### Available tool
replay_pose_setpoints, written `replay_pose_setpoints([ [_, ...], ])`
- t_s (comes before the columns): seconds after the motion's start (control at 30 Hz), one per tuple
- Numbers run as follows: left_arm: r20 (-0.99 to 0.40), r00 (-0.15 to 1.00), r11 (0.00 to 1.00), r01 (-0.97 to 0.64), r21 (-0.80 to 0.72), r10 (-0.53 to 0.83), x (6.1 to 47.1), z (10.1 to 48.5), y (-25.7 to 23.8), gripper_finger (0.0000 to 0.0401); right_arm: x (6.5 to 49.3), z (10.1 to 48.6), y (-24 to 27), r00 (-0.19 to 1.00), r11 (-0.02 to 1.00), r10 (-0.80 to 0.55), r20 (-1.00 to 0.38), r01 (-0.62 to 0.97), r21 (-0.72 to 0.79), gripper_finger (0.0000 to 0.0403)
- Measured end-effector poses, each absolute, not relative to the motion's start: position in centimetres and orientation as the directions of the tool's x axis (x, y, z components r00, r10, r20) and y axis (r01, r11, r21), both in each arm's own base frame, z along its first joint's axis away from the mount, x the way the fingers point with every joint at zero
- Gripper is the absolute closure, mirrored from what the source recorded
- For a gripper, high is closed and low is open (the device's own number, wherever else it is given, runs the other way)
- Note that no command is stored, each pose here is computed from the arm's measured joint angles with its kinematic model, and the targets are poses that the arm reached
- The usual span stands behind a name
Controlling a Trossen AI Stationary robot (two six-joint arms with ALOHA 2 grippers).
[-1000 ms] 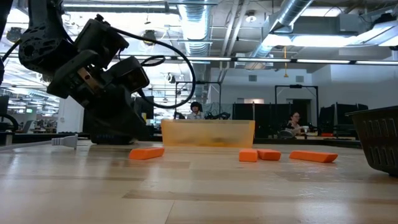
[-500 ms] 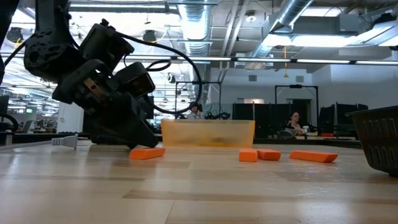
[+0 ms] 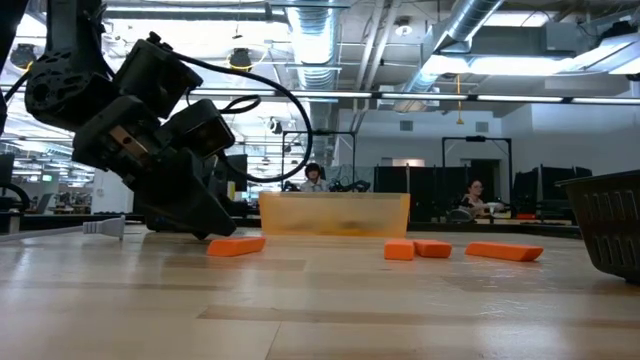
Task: Pick & Place School Supplies
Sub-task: Put the eraser into the bottom black bin
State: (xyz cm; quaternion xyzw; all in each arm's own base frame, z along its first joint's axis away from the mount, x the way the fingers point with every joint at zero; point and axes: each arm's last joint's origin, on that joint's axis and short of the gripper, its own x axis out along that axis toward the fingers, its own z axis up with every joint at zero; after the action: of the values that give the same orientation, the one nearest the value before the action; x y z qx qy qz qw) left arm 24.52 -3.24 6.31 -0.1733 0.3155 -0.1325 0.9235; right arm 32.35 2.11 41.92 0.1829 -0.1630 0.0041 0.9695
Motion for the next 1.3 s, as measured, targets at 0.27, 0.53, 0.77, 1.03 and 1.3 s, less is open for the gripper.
replay_pose_setpoints([
  [0.27,-0.535,0.769,0.901,0.121,-0.416,-0.350,24.74,6.39,-3.26,0.0399,32.34,41.95,2.11,0.946,0.933,-0.052,0.321,-0.069,0.354,0.0291],
  [0.53,-0.545,0.771,0.907,0.097,-0.410,-0.329,24.83,6.35,-3.23,0.0399,32.34,41.96,2.10,0.945,0.929,-0.052,0.322,-0.073,0.364,0.0291],
  [0.77,-0.569,0.754,0.912,0.096,-0.398,-0.328,24.75,6.18,-3.23,0.0399,32.32,41.99,2.09,0.944,0.929,-0.052,0.325,-0.074,0.363,0.0291],
  [1.03,-0.577,0.753,0.918,0.091,-0.386,-0.317,24.75,6.13,-3.21,0.0399,32.32,41.99,2.09,0.944,0.929,-0.052,0.324,-0.073,0.363,0.0291],
  [1.3,-0.579,0.753,0.920,0.085,-0.383,-0.311,24.74,6.08,-3.19,0.0399,32.32,41.99,2.09,0.944,0.928,-0.052,0.324,-0.075,0.366,0.0291],
])
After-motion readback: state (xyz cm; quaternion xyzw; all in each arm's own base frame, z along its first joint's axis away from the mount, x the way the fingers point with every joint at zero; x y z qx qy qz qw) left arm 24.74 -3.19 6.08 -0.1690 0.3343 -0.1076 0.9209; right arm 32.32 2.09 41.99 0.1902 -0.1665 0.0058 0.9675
